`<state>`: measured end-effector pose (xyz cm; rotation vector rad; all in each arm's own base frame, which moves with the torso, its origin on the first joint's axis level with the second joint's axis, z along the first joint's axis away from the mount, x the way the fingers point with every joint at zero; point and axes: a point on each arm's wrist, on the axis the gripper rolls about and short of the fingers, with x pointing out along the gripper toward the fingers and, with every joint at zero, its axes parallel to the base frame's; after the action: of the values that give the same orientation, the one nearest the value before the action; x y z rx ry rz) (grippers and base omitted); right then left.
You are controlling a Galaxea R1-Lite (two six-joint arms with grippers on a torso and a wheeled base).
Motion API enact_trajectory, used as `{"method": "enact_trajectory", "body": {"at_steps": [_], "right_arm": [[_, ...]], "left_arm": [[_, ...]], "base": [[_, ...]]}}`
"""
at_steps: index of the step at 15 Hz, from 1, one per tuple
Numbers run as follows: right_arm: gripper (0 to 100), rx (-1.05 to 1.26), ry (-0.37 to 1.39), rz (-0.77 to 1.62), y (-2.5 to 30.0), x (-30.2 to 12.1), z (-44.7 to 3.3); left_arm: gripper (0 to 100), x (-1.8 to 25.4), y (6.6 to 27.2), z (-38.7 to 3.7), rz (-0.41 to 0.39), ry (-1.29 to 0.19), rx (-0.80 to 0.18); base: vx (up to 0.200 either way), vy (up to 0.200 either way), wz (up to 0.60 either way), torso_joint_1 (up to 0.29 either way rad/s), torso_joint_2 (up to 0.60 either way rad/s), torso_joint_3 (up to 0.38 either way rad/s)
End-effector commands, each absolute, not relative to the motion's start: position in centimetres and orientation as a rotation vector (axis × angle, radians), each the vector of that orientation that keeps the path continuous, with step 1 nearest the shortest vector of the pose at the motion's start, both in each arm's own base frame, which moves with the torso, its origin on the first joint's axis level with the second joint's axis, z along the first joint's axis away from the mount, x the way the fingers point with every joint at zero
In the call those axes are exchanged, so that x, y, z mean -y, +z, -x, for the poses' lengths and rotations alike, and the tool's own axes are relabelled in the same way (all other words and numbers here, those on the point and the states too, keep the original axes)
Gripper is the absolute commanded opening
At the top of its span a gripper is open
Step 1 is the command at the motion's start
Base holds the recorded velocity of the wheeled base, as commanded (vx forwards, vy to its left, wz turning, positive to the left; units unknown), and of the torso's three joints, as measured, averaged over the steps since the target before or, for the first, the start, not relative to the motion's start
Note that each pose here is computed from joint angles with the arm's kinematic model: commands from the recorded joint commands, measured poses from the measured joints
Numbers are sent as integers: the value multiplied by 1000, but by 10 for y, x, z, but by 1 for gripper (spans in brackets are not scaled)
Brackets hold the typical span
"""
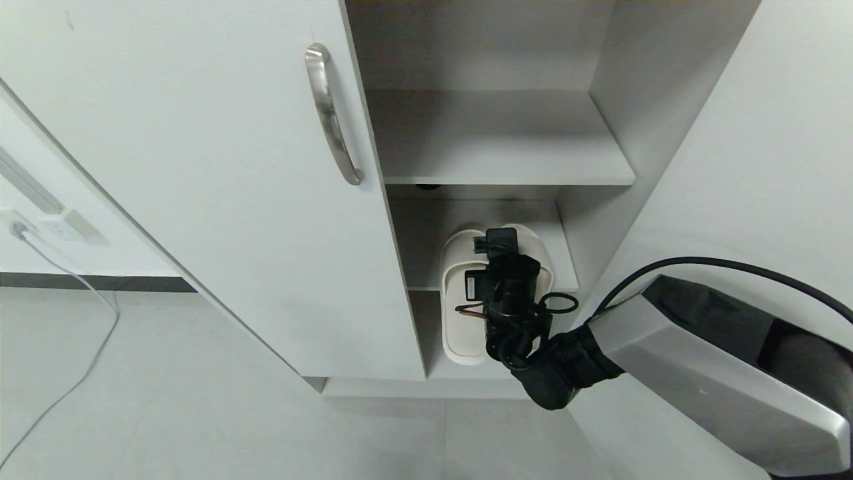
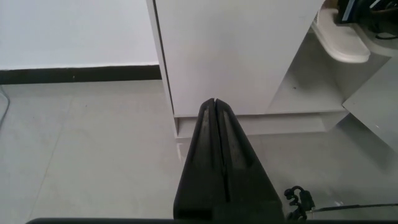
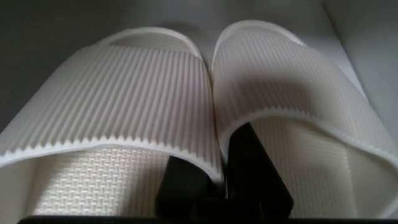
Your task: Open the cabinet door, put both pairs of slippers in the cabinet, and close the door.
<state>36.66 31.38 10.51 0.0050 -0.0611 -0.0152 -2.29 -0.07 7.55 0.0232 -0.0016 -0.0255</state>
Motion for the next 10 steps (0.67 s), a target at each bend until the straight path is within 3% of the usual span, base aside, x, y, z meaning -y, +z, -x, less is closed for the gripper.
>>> {"method": "enact_trajectory", "body": {"at_steps": [1,10], "right_arm": [[0,56,-32,1,105,-316,-382],[0,87,-97,-23,135,-312,-433]], "left_arm": [[0,1,75,23,-23,-26,0],[0,1,75,23,-18,-25,0]], "base": [[0,0,0,0,0,0],[0,0,0,0,0,0]]}}
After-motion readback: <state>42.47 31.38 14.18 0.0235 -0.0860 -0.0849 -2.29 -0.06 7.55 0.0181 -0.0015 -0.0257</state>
